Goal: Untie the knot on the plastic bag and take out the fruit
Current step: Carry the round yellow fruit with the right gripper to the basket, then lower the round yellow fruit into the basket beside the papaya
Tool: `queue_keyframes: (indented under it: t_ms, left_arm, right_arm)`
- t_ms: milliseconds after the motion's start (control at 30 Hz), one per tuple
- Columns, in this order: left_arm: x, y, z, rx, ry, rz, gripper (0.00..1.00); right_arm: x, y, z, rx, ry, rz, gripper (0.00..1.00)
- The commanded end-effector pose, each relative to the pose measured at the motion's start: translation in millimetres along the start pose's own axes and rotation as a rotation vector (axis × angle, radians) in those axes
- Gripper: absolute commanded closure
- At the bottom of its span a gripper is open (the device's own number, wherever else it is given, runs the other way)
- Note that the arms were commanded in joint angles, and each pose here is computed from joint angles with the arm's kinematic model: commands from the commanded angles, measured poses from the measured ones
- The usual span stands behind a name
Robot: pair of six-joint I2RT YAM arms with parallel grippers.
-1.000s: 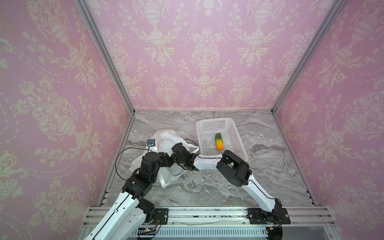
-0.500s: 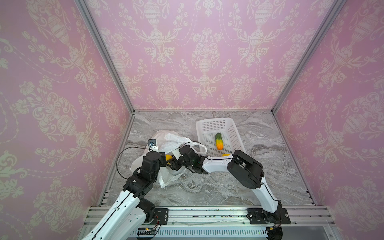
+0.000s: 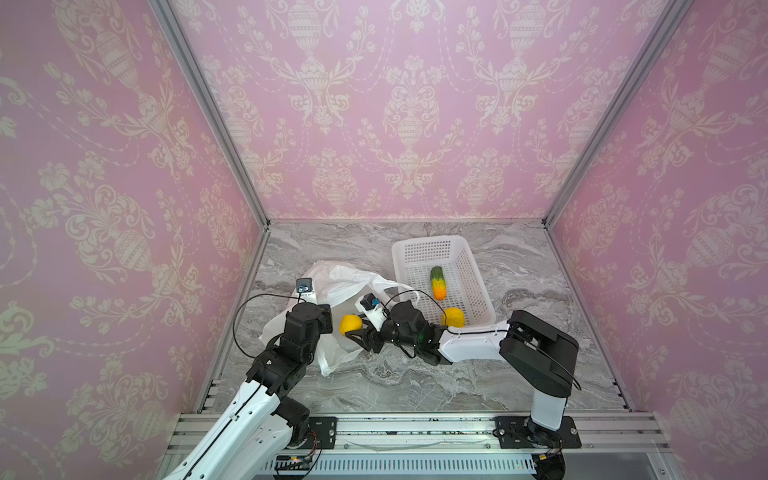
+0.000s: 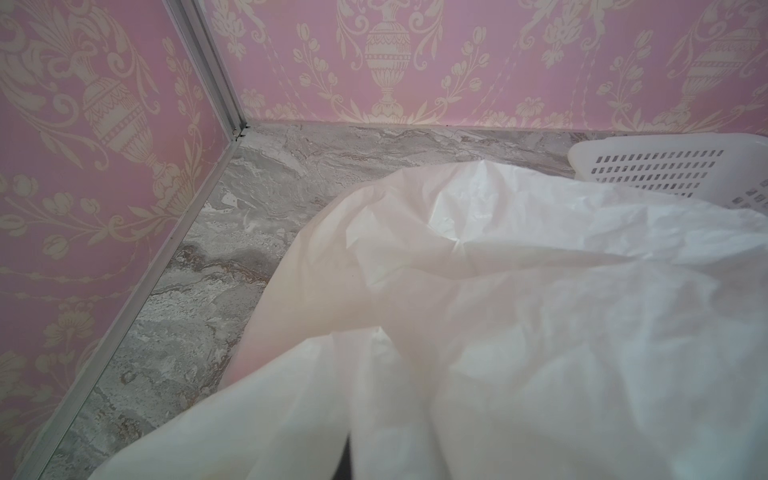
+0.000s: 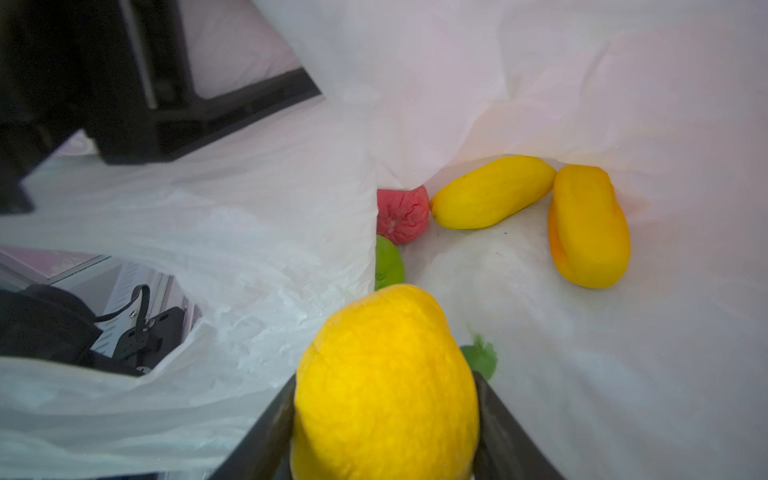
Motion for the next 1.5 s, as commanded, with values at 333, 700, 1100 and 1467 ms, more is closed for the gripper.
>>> queue_keyframes:
  t_ms: [333, 700, 1100, 1467]
  left_arm:
    - [4, -2, -1, 0.003, 0.009, 0.021, 1.0]
    - [4, -2, 0, -0.001, 0.009, 0.023, 1.0]
    - [4, -3, 0, -0.002, 0.008, 0.023, 1.0]
    - [4, -3, 0, -0.001, 0.008, 0.024, 1.0]
  right_arm:
    - [26, 87, 59, -0.185, 0.279, -0.115, 0.68]
    - [-47, 169, 79, -0.287, 0.236, -0.512, 0.72]
    - [-132, 247, 64, -0.373, -0.043, -0.768, 0.78]
    - [-224, 251, 8, -0.196, -0.431, -0.914, 0.85]
Point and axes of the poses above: each gripper's point midway between its finger pads, its own y axis back along the fingers, its own x axis along the line the jaws close on, z = x × y, the point moved 1 cm from there along y, back along the fingers, and after that the axes turned 2 degrees about y, right-handed, at the moved point
